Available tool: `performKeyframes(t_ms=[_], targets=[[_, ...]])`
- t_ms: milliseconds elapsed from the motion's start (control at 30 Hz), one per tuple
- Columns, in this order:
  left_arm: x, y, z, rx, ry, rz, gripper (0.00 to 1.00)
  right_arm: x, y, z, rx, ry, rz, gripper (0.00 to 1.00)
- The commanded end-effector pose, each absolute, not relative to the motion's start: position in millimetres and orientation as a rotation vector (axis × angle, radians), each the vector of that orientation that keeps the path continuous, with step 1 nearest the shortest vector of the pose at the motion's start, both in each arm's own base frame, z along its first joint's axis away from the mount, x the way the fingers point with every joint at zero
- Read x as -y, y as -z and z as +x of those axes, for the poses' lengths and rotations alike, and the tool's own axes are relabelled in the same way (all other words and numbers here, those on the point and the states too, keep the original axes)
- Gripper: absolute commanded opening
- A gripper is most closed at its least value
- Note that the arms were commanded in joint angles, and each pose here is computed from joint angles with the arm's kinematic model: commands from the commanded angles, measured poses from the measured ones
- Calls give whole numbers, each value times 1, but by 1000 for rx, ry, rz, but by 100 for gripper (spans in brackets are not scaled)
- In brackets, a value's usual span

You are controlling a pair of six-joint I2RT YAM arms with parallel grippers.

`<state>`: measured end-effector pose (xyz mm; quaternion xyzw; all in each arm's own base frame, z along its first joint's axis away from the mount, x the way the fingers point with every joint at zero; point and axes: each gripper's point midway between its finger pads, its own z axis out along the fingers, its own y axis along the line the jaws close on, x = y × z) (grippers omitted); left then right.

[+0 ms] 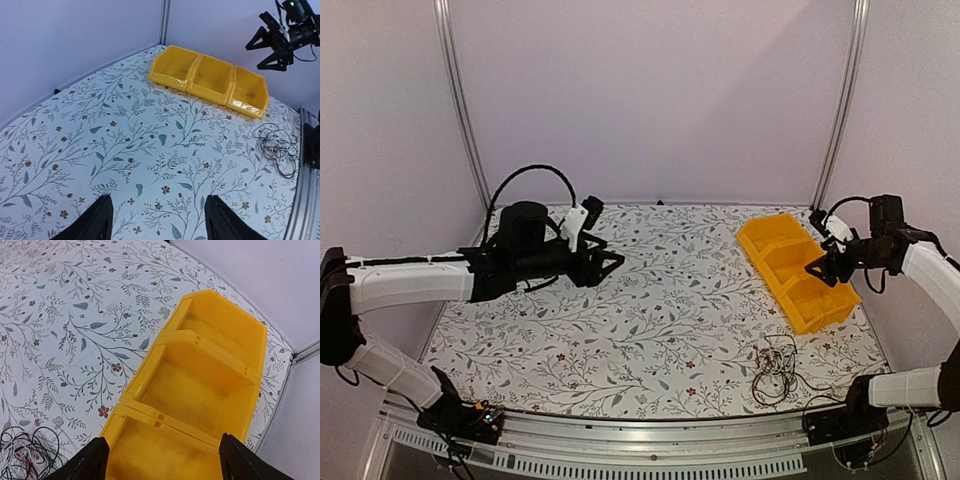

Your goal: Untangle the cables

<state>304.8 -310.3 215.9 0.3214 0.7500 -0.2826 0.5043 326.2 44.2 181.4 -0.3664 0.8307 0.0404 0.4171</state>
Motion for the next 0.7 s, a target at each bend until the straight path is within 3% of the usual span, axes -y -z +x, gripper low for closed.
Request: performKeyframes(t_ms=[0, 333, 667], targets=[[377, -192, 260, -1881, 847, 931, 62, -72, -151, 267, -2097, -228, -1221, 76], [490, -119, 189, -1995, 1056, 1188, 49, -102, -99, 209, -2079, -335, -1558, 59], [543, -82, 133, -1939, 1128, 1438, 48, -130, -85, 182, -2012, -342, -1737, 57]])
